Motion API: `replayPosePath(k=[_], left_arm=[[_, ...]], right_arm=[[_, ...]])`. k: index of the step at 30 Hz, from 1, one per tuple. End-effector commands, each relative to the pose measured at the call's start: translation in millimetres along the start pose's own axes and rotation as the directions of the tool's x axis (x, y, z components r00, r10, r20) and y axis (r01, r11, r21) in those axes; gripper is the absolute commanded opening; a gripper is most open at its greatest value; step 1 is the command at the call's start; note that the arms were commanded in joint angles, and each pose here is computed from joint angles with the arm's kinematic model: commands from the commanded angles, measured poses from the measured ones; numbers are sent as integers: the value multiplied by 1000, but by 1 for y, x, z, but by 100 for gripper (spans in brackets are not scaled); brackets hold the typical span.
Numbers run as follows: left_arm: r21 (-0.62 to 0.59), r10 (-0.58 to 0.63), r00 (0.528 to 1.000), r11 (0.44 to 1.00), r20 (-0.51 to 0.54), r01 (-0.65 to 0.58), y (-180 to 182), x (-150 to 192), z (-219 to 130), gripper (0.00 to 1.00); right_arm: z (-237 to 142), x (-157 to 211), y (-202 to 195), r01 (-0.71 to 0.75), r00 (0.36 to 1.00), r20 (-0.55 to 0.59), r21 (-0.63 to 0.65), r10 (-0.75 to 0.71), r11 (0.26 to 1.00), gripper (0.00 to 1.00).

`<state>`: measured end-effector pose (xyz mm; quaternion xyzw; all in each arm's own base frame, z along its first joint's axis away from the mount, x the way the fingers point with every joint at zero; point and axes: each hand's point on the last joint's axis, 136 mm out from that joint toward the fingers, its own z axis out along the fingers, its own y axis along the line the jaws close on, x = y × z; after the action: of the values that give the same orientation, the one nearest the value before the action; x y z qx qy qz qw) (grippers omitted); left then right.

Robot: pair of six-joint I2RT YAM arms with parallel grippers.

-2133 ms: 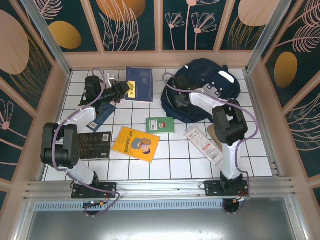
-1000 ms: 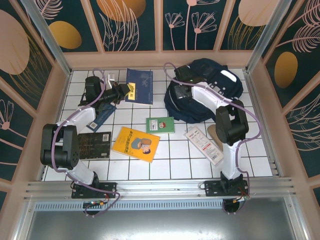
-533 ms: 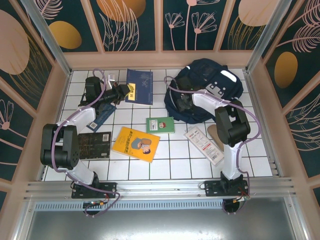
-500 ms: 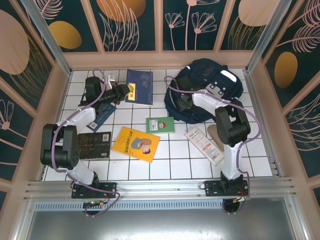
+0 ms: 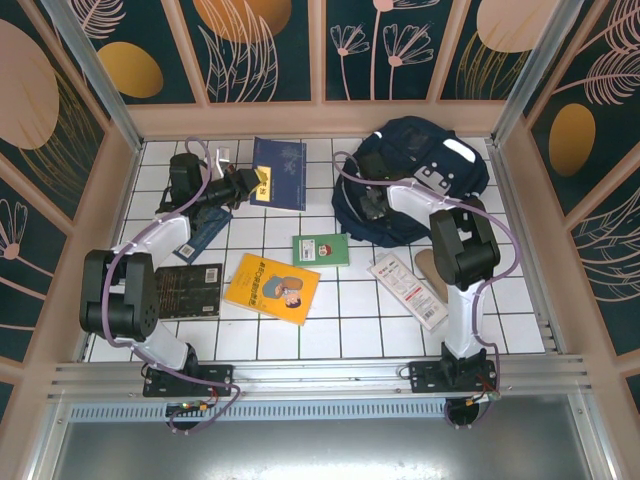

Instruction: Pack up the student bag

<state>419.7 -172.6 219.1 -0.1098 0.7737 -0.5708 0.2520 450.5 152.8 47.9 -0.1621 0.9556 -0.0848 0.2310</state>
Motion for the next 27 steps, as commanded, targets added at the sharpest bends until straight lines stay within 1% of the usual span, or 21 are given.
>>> replayPosePath(k=[1,6,10,13,16,22,27], left_arm=[[32,64,998,997,-6,-64,-14,6,-9,0],[19,60,998,998,-2,-59,-8,9,-9,0],[24,45,999,999,6,-46,-5,8,-8,0],[22,35,999,999,21,-35,-2,5,-7,0],[25,20,999,999,35,-21,0,3,-5,0],[18,5,998,1000,65,-6,4,-3,2,0],[-6,-3,997,1000,74,4,9,-2,22,0]], right_arm=[[23,12,-18,-48,998,-40,41,50,998,0],[-9,-17,-3,-74,997,27,-35,75,997,0],[-49,-56,12,-96,988,110,-122,110,988,0],[-75,-80,24,-112,980,137,-217,144,970,0],[-98,-104,25,-139,968,167,-257,185,956,0],[-150,-147,28,-177,930,237,-382,281,907,0],[-187,-173,30,-199,892,260,-507,369,839,0]])
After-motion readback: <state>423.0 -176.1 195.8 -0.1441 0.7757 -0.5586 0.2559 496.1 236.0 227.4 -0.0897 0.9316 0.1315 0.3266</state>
